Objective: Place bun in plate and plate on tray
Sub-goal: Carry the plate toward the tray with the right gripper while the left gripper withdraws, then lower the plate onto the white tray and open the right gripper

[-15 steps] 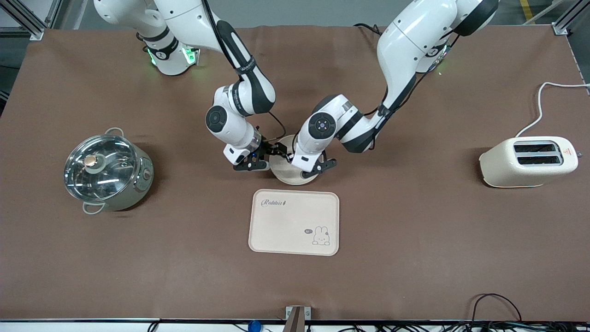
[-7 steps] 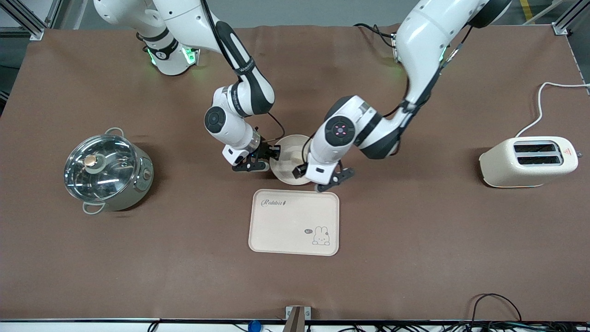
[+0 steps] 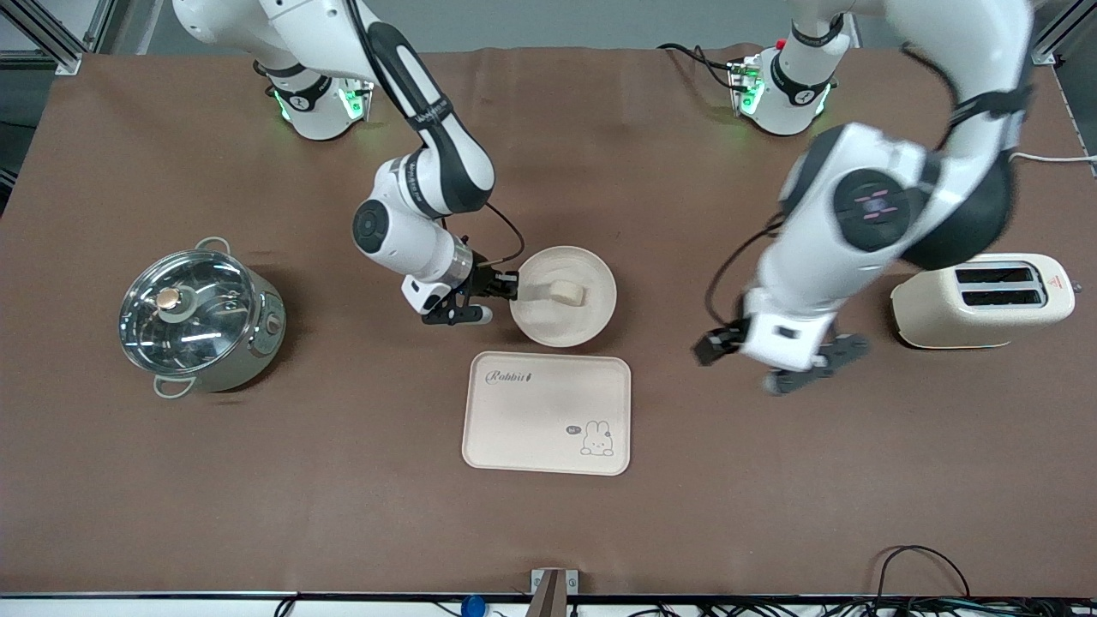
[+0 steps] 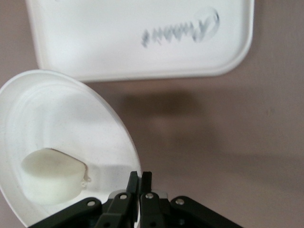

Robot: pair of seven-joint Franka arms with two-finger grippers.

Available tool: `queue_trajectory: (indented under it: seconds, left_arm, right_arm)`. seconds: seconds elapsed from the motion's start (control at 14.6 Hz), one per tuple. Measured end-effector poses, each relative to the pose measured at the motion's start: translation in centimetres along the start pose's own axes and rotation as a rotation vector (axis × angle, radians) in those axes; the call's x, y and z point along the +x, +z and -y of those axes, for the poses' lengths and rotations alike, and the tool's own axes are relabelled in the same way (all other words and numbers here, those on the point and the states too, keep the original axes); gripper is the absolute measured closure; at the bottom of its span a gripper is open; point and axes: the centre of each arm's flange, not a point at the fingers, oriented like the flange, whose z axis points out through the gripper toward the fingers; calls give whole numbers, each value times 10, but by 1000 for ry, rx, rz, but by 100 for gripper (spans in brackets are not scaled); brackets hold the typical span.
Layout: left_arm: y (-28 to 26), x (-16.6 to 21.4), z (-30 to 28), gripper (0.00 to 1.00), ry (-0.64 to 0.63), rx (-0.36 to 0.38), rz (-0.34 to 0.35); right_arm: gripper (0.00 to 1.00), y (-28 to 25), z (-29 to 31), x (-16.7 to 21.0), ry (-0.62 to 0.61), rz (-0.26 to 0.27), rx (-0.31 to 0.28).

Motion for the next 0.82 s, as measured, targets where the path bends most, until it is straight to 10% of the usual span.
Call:
queue_trajectory:
  seconds: [0.82]
  left_arm:
    - [-155, -13, 147, 0, 400, 70, 20]
  right_arm:
    - [97, 16, -41, 156, 2, -69, 17]
